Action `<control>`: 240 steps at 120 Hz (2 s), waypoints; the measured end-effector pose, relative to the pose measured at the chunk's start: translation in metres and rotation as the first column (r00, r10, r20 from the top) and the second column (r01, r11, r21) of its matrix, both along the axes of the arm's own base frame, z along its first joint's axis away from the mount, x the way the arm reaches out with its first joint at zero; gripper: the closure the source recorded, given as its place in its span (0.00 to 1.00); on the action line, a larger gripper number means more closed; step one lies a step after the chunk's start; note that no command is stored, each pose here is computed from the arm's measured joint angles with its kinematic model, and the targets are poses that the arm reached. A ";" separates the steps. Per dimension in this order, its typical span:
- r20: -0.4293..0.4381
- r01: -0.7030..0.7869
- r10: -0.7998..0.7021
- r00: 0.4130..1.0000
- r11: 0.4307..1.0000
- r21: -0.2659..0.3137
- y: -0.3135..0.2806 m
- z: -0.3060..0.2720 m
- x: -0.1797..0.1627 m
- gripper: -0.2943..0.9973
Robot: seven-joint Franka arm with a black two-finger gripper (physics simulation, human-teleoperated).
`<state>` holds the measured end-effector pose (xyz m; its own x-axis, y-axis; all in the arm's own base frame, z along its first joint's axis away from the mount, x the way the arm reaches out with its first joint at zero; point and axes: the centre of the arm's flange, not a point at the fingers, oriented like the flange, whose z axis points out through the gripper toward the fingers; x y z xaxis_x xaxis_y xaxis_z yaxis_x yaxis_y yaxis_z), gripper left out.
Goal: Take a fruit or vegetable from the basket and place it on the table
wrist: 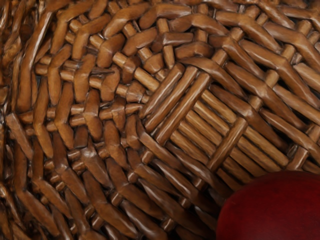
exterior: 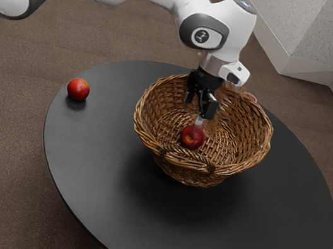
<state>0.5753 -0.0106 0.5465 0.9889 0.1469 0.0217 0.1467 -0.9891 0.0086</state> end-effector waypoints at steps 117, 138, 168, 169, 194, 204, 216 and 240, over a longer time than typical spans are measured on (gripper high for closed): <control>0.013 0.042 -0.041 0.999 0.999 -0.026 -0.015 -0.002 0.005 0.23; 0.013 0.075 -0.075 0.997 0.997 -0.031 -0.034 -0.002 0.004 0.23; 0.008 0.074 -0.074 0.997 0.996 -0.048 -0.035 -0.011 0.009 0.23; 0.009 0.075 -0.074 0.997 0.996 -0.048 -0.036 -0.011 0.009 0.23; 0.008 0.090 -0.090 0.996 0.994 -0.056 -0.046 -0.015 0.010 0.23; 0.009 0.100 -0.099 0.995 0.993 -0.058 -0.051 -0.015 0.009 0.23; 0.001 0.101 -0.101 0.995 0.993 -0.062 -0.054 -0.020 0.010 0.23; -0.015 0.088 -0.089 0.996 0.994 -0.070 -0.048 -0.030 0.012 0.23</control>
<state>0.5877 -0.0582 0.5169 0.9982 0.0595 -0.0034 0.0596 -0.9953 0.0757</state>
